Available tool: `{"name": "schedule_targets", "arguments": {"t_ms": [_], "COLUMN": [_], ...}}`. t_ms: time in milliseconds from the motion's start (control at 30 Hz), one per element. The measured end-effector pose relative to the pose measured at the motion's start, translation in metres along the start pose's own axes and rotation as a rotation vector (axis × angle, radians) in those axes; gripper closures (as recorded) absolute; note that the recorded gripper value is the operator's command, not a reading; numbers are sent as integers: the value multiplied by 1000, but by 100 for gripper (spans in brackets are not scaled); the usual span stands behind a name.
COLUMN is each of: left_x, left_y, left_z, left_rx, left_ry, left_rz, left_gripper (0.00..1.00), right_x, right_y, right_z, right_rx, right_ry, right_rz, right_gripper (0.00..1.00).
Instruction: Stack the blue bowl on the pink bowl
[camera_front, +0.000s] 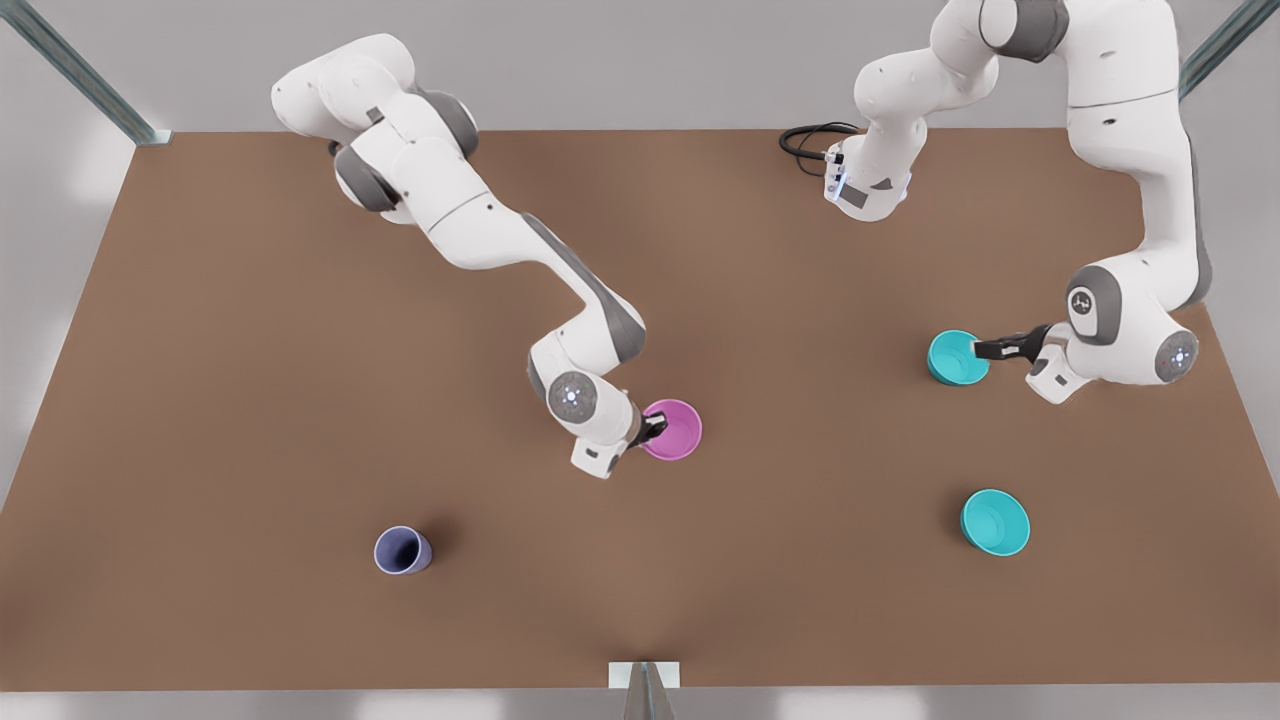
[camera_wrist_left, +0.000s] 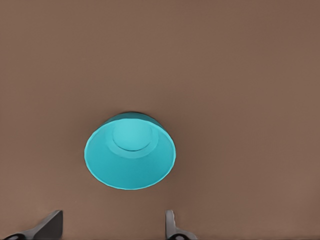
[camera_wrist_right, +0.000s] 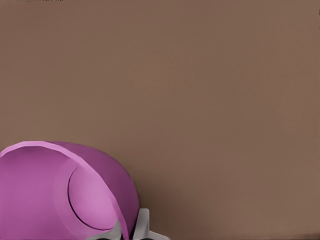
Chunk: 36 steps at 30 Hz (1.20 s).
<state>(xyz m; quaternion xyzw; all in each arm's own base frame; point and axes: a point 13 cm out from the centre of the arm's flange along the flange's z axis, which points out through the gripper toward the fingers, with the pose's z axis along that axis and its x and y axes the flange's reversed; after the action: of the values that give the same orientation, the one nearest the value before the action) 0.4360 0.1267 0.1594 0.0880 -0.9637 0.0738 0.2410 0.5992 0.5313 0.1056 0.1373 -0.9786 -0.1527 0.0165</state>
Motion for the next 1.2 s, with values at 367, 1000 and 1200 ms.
{"name": "schedule_targets", "arguments": {"t_ms": [367,1000,1200], "left_x": [-37,-93,-118], "left_y": [39,-287,-537], "left_z": [77,-51,-37], "left_rx": [21,-135,-122], "left_ry": [-109,-329,-362], "left_rz": [131,669,704], "left_gripper": [0,79,79], "right_x": [-66,130,129], "right_y": [-65,-349,-355], "right_z": [-139,-490,-482], "right_rx": [-12,270,271], "right_ry": [-154,70,108], "right_rz": [367,409,335], "right_gripper": [0,0,0]}}
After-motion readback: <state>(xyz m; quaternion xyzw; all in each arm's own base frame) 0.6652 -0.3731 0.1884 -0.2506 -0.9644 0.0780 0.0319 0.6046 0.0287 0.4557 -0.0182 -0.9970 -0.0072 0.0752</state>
